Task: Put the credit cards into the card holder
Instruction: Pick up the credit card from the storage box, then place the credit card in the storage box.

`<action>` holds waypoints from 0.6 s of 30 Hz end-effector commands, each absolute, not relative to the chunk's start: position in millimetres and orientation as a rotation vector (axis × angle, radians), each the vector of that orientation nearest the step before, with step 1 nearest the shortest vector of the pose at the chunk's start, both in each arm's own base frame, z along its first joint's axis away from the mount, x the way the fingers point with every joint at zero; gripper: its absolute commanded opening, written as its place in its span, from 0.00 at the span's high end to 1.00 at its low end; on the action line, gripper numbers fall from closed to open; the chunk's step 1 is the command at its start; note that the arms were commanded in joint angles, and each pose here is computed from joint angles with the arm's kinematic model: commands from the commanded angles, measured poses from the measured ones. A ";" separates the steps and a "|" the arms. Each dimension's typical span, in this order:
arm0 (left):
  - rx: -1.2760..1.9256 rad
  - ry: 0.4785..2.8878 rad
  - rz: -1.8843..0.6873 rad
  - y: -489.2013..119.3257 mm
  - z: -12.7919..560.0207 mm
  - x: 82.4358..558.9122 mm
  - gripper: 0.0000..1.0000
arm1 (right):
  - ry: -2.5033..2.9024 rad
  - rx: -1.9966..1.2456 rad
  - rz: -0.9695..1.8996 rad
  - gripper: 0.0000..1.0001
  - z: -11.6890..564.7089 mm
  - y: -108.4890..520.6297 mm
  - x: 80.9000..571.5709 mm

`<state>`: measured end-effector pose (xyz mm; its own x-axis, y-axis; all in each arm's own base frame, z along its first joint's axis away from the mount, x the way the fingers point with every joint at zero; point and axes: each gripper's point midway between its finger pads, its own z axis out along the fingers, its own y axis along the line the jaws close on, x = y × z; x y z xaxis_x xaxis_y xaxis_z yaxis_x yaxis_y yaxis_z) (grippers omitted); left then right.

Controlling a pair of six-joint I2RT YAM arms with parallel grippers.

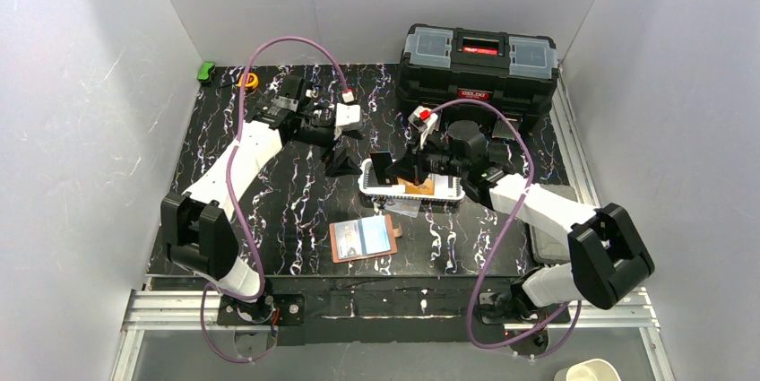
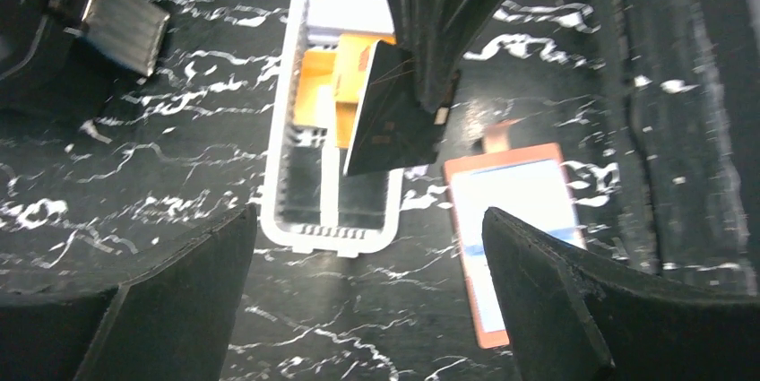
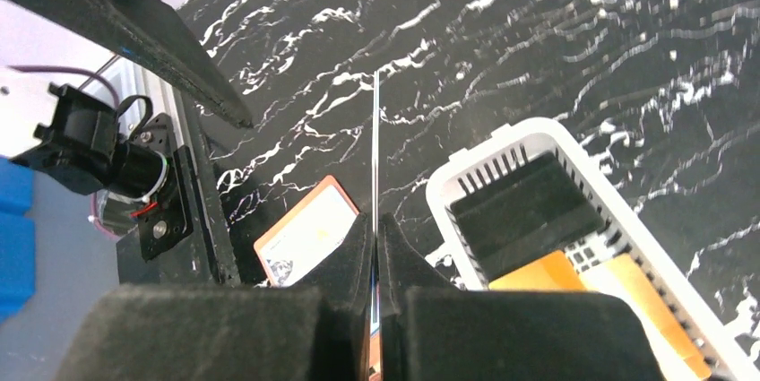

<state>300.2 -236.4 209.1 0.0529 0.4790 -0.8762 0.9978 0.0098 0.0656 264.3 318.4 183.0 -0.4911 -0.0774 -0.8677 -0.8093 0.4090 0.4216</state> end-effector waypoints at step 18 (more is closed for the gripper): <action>1.480 1.478 -1.191 -255.8 256.3 262.2 0.56 | 1.461 -1.002 1.160 0.99 258.9 339.1 249.3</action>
